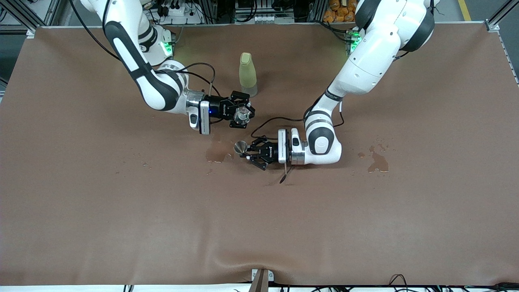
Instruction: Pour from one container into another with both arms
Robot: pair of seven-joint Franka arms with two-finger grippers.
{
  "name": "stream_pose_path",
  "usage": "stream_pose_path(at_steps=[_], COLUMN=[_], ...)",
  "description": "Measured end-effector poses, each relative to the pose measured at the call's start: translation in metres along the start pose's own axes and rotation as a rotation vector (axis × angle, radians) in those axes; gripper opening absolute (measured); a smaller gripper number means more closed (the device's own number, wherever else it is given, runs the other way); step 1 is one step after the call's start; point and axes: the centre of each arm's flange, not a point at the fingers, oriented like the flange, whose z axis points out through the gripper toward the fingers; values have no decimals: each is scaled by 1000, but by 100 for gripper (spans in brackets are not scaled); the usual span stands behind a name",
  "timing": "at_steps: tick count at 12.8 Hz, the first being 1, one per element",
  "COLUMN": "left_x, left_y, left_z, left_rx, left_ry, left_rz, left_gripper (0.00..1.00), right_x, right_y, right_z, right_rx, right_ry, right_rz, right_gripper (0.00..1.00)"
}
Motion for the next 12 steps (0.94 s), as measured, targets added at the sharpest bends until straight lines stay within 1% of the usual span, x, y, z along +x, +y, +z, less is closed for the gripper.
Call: stream_pose_path(at_steps=[6,12], left_x=[-3,-10], left_y=[6,24], left_z=[2,5], left_rx=[-14,-44], left_ry=[13,31], left_rz=[-8,2], left_gripper=[21,21], right_x=[0,4], right_y=[0,-3], right_z=[0,1], right_rx=[0,4], right_ry=[3,6], right_rz=[58,199], right_gripper=[14,14])
